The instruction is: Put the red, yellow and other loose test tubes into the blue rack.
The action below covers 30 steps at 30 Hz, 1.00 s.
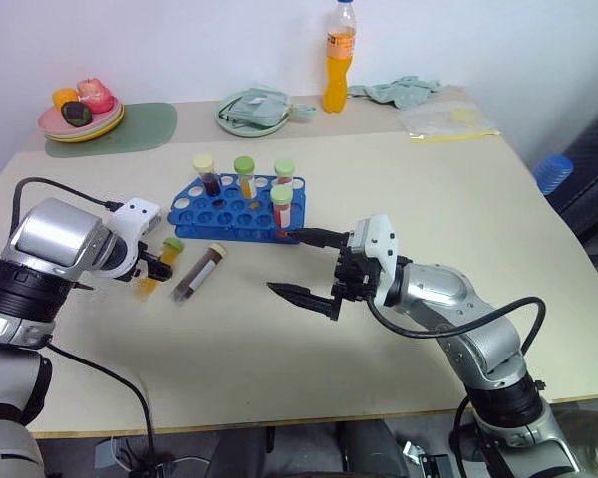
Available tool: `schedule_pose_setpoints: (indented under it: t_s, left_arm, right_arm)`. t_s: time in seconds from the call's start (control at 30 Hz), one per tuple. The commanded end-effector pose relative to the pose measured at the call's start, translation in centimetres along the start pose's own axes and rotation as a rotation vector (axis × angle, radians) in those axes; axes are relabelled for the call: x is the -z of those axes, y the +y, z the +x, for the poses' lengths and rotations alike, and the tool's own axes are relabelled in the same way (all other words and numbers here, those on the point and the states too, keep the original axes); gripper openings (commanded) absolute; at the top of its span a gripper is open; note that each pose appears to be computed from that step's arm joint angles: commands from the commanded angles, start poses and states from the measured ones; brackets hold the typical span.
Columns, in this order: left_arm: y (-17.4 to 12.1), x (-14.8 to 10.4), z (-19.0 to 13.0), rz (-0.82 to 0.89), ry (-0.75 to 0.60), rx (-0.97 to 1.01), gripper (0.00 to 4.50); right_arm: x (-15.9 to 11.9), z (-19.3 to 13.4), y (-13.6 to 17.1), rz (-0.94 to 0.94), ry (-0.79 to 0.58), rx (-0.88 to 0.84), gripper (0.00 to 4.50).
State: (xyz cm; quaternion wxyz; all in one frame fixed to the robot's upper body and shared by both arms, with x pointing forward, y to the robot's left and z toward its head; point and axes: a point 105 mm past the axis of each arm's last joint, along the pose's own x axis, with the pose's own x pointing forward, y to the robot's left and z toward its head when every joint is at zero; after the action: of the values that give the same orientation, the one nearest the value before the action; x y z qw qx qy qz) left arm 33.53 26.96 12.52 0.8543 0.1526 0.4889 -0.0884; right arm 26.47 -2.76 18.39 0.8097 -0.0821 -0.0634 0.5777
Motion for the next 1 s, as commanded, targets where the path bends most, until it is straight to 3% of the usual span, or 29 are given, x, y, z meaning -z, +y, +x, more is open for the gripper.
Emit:
schedule_pose_setpoints:
  t_s: [0.03,0.1,0.17,0.23,0.33,0.37,0.43,0.53,0.63,0.77,1.0]
  left_arm:
    - [0.9,-0.6,-0.4,0.004,-0.027,-0.031,2.79]
    - [1.1,-0.4,-0.5,-0.01,-0.03,-0.024,1.65]
    - [1.4,-0.3,-0.7,-0.028,-0.033,-0.031,0.83]
    - [2.8,-0.7,-1.8,-0.089,-0.088,-0.076,0.78]
    - [4.5,-3.8,-4.6,-0.086,-0.358,-0.188,0.78]
    - [4.4,-5.5,-6.0,-0.046,-0.515,-0.223,0.78]
    - [2.7,-8.5,-9.4,0.07,-0.85,-0.238,0.78]
    - [-1.2,-9.5,-11.4,0.096,-1.091,-0.151,0.78]
    - [-5.7,-10.7,-12.6,-0.017,-1.35,0.03,0.78]
    - [-8.8,-11.3,-11.9,0.041,-1.477,-0.025,0.78]
    - [-11.4,-11.2,-6.8,0.026,-1.469,-0.09,0.78]
  right_arm:
    - [-1.7,-0.1,0.5,-0.04,-0.055,-0.008,4.5]
    - [-1.7,-0.1,0.5,-0.038,-0.057,-0.003,4.5]
    - [-1.7,-0.1,0.5,-0.038,-0.058,-0.002,4.5]
    - [-1.7,-0.3,0.3,-0.041,-0.056,0.011,4.5]
    - [-1.0,-1.1,-0.5,-0.002,-0.048,0.077,4.5]
    - [-0.1,-1.6,-0.8,0.013,-0.015,0.109,4.5]
    - [1.9,-2.8,-1.1,0.026,0.062,0.154,4.5]
    - [3.3,-3.8,-1.2,0.064,0.109,0.201,4.5]
    - [3.7,-4.1,-1.3,0.084,0.111,0.222,4.5]
    - [3.7,-3.8,-1.4,0.072,0.107,0.217,4.5]
    - [3.3,-3.4,-1.8,0.049,0.09,0.223,4.5]
